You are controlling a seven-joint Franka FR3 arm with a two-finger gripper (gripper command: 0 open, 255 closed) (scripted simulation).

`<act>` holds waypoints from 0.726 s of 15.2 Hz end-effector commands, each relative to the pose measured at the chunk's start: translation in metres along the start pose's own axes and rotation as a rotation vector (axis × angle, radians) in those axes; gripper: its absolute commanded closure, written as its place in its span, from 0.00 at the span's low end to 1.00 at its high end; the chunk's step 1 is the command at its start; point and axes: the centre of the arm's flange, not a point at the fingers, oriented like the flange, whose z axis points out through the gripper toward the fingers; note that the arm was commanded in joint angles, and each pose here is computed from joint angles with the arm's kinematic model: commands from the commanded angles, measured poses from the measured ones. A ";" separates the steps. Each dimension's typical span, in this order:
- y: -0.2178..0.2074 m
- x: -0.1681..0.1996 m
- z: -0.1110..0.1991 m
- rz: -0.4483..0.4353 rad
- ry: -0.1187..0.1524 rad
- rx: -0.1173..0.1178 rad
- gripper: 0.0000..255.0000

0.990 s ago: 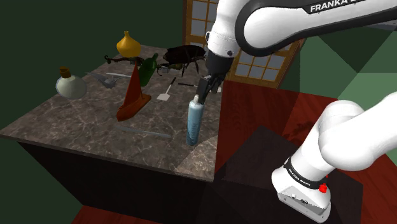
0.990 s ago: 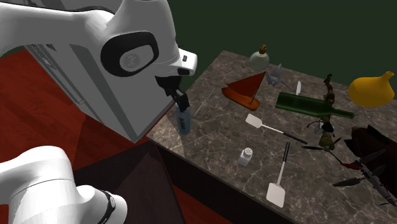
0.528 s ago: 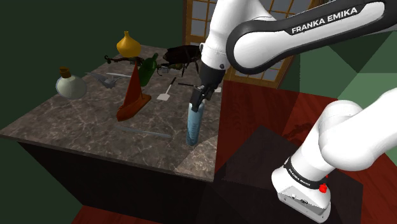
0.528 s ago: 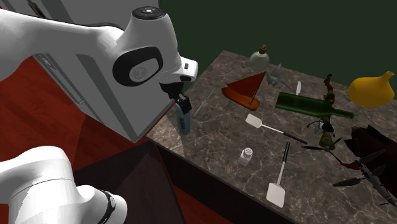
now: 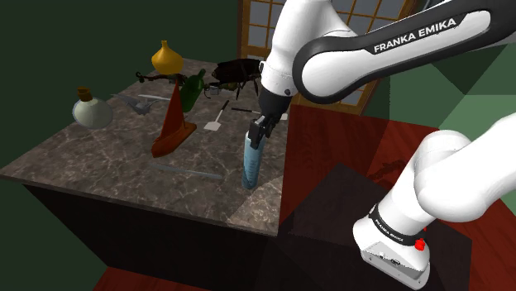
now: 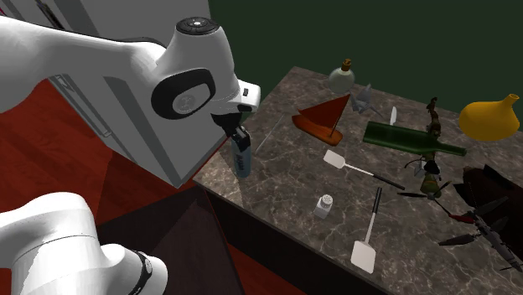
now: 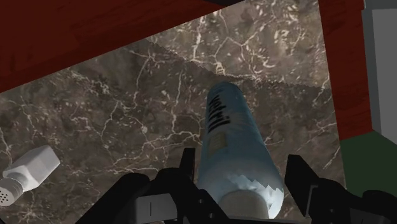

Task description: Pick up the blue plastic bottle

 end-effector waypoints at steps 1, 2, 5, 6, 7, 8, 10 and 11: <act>0.000 -0.001 0.001 0.000 -0.002 0.000 1.00; 0.000 -0.001 0.001 0.000 -0.002 0.000 1.00; 0.000 0.000 0.001 0.000 -0.002 0.000 1.00; 0.000 0.000 -0.005 0.000 -0.002 0.000 1.00; -0.001 0.001 -0.010 0.000 -0.002 0.000 1.00; -0.001 0.002 -0.015 0.000 -0.002 0.000 1.00; -0.002 0.003 -0.025 0.000 -0.002 0.000 1.00; -0.002 0.004 -0.031 0.000 -0.002 0.000 1.00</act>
